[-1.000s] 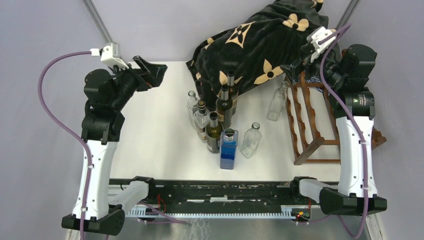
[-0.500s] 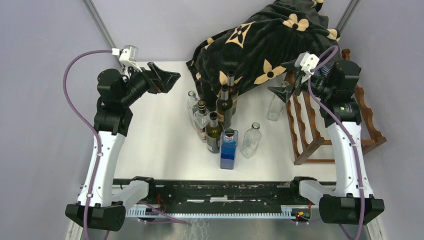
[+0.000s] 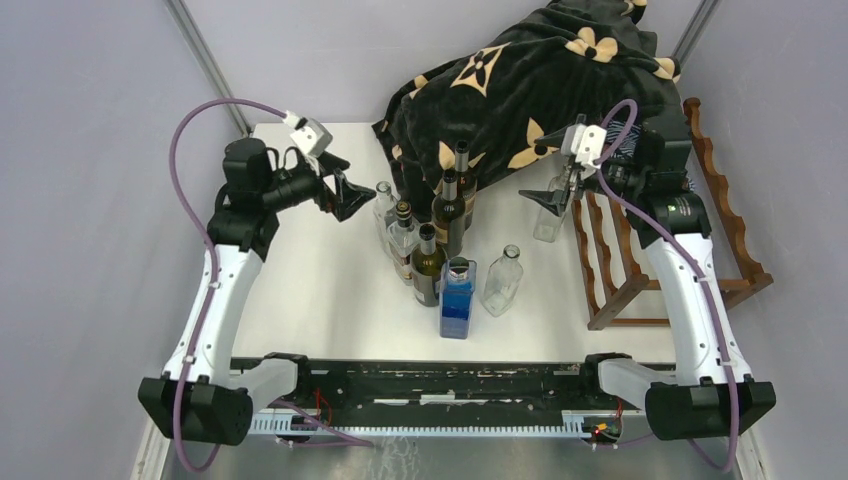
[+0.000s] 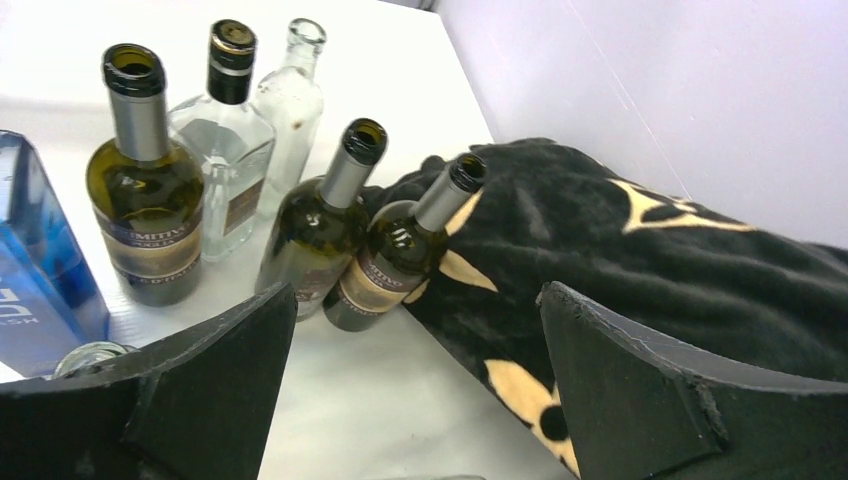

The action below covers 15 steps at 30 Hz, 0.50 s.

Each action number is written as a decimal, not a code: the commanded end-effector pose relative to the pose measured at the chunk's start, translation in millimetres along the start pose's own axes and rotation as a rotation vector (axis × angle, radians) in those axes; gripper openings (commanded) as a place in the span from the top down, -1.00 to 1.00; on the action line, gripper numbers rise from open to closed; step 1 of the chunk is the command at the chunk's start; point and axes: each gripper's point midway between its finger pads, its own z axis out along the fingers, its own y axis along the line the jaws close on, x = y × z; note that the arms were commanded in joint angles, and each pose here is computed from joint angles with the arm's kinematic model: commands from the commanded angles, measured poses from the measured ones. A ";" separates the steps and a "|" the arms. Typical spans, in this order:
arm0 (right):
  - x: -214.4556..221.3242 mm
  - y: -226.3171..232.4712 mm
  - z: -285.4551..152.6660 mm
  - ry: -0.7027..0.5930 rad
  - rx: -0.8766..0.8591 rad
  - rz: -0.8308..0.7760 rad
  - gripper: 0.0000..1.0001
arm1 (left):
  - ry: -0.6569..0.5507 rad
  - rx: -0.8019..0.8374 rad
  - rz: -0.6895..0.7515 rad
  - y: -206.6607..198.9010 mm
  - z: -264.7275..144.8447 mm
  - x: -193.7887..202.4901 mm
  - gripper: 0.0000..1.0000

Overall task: Put the wine bottle on the wine rack
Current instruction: Move the wine bottle to the center of the board.

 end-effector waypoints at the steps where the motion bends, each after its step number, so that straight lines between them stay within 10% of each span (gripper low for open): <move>1: -5.0 9.1 8.2 -0.020 -0.055 -0.077 -0.96 | 0.151 0.103 0.200 6.2 3.7 57.3 -0.96; 15: 5.7 19.5 29.4 -0.025 -0.126 -0.067 -0.96 | 0.106 0.203 0.184 11.4 43.9 91.1 -0.61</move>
